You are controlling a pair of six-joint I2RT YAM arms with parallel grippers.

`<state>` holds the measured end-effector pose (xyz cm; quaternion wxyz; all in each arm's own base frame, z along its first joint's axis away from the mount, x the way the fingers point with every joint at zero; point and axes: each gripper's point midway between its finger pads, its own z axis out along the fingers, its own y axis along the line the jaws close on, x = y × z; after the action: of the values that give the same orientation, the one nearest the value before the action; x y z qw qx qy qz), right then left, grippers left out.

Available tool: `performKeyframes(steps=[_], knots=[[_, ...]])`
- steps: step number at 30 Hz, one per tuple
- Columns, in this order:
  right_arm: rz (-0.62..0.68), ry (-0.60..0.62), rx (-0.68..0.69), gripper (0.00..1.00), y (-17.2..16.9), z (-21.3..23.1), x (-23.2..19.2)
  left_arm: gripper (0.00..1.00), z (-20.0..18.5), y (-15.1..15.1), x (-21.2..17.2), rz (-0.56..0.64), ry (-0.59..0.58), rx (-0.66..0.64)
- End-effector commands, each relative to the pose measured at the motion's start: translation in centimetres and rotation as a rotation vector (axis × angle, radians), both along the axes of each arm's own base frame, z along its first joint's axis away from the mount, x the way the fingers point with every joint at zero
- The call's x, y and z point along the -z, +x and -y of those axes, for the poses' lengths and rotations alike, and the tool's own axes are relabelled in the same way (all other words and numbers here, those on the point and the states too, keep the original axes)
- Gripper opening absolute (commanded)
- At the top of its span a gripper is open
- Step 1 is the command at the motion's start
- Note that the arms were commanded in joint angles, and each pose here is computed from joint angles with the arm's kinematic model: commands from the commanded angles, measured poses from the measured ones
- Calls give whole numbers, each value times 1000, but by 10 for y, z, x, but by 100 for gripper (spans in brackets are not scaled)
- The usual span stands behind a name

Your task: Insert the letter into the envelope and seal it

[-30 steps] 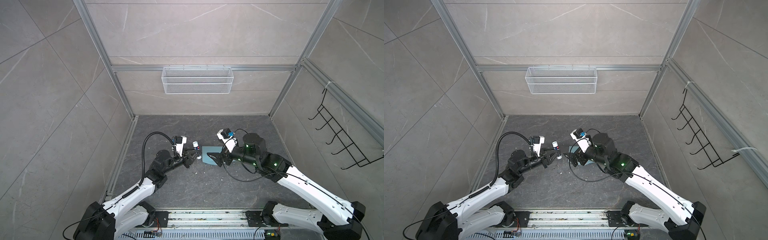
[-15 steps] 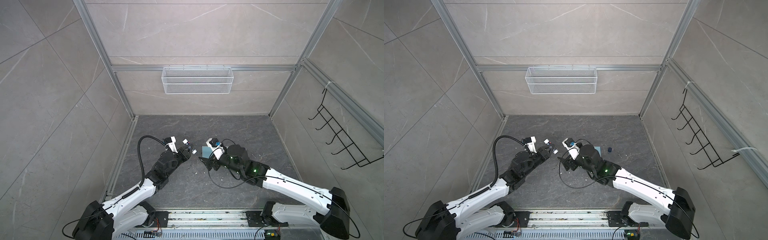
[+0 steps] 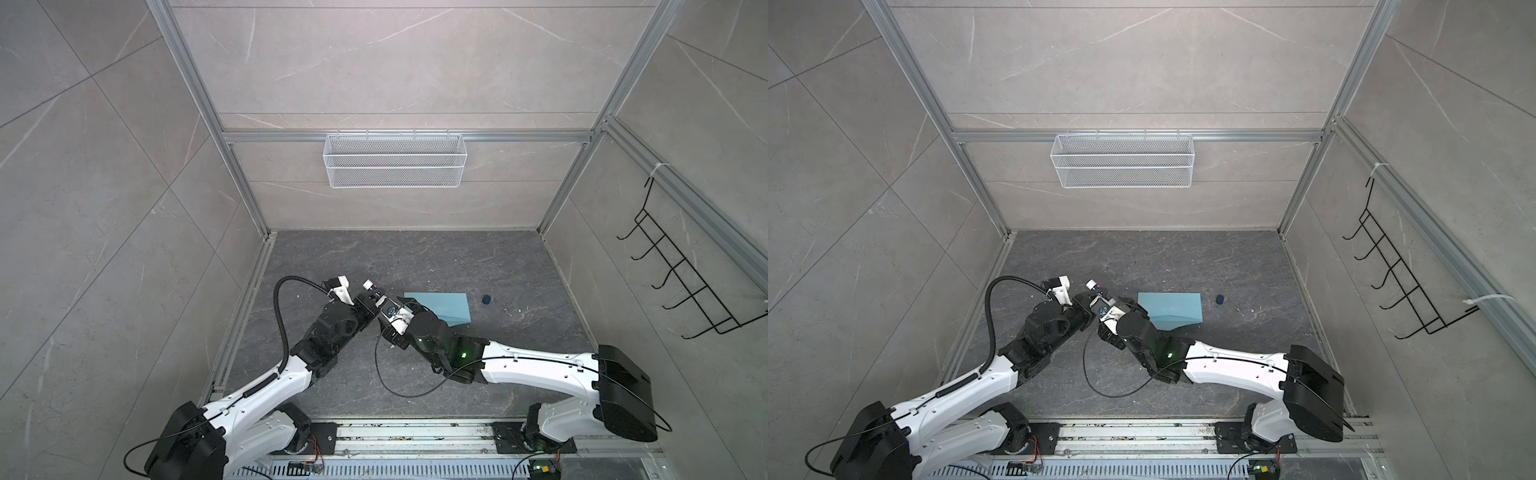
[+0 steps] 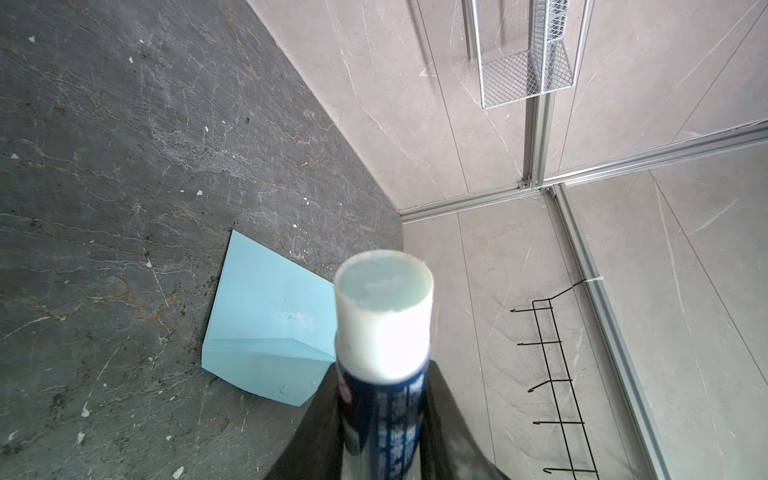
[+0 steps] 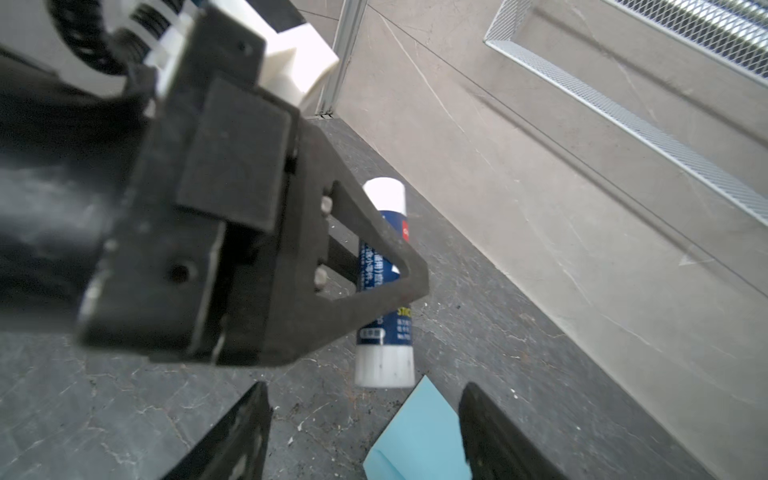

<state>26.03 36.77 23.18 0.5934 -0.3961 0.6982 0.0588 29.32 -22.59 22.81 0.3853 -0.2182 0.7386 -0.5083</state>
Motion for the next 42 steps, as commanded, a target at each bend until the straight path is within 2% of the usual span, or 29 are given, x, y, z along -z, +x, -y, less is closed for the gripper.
performKeyframes(steps=[1, 12, 22, 27, 31, 36, 42], knots=[[50, 55, 41, 69, 9, -3, -21, 0, 1, 0, -31, 63, -56, -3], [4, 75, 68, 58, 21, -4, -9, 0, 0, -3, -36, 81, -67, 3], [-18, 99, 64, 41, 25, -5, -7, 0, 1, -3, -33, 75, -68, 8], [-22, 104, 62, 38, 25, -6, -8, 0, 3, -3, -33, 75, -70, 13], [-43, 124, 38, 31, 24, -8, -9, 0, 4, -2, -31, 77, -61, 21], [-131, 203, -27, 23, 22, -3, -12, 0, 9, -4, -34, 138, -30, 58], [-323, 397, -170, 18, 24, 15, -26, 0, 21, -9, -42, 275, 23, 139]])
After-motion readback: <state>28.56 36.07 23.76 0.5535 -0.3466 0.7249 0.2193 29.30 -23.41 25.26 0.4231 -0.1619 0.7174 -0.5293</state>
